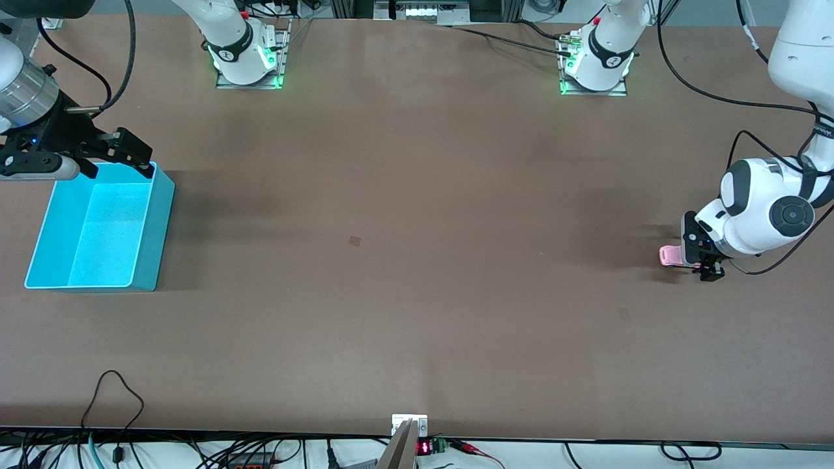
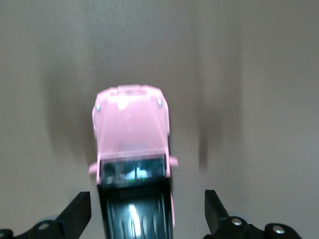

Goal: Wind and store pink jeep toy
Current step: 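Open the left gripper to release the jeep and lift away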

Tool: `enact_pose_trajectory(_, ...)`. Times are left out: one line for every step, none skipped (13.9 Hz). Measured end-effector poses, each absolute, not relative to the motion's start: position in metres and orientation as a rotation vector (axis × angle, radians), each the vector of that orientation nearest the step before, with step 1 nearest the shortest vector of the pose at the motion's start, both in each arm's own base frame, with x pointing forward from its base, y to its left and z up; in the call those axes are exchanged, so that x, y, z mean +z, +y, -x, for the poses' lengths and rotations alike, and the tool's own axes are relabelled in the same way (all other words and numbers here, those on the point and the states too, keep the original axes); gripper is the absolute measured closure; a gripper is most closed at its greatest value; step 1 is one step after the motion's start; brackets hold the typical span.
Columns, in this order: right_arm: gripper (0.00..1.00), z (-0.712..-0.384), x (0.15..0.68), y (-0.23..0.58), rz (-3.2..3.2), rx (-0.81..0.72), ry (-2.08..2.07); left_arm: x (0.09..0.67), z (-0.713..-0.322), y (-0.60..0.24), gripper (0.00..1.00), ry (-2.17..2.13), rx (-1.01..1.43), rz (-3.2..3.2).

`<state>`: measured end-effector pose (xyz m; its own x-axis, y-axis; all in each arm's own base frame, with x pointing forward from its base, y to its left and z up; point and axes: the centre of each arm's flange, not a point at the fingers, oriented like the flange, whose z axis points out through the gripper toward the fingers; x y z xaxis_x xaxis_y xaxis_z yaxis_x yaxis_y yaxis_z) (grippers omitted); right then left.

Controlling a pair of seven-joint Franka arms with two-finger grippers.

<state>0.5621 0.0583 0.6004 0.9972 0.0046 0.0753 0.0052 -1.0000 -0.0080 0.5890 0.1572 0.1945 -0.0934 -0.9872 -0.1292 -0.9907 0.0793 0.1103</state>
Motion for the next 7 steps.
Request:
enact_pose_trajectory(0.0, -0.562, 0.6, 0.058, 3.131, -0.118, -0.008, 0.207, -0.591, 0.154, 0.0, 2.287, 0.292, 2.116)
enact_pose_trajectory(0.0, -0.562, 0.6, 0.058, 3.131, -0.118, -0.008, 0.22, -0.592, 0.151, 0.0, 2.272, 0.329, 2.142)
enact_pose_trajectory(0.0, -0.562, 0.6, 0.058, 3.131, -0.118, -0.008, 0.233, -0.592, 0.149, 0.0, 2.251, 0.369, 2.172)
enact_pose_trajectory(0.0, -0.562, 0.6, 0.058, 3.131, -0.118, -0.008, 0.246, -0.592, 0.145, 0.0, 2.228, 0.405, 2.203)
enact_pose_trajectory(0.0, -0.562, 0.6, 0.058, 3.131, -0.118, -0.008, 0.258, -0.594, 0.138, 0.0, 2.197, 0.438, 2.238)
enact_pose_trajectory(0.0, -0.562, 0.6, 0.058, 3.131, -0.118, -0.008, 0.27, -0.595, 0.129, 0.0, 2.163, 0.465, 2.272)
enact_pose_trajectory(0.0, -0.562, 0.6, 0.058, 3.131, -0.118, -0.008, 0.282, -0.598, 0.118, 0.0, 2.127, 0.487, 2.303)
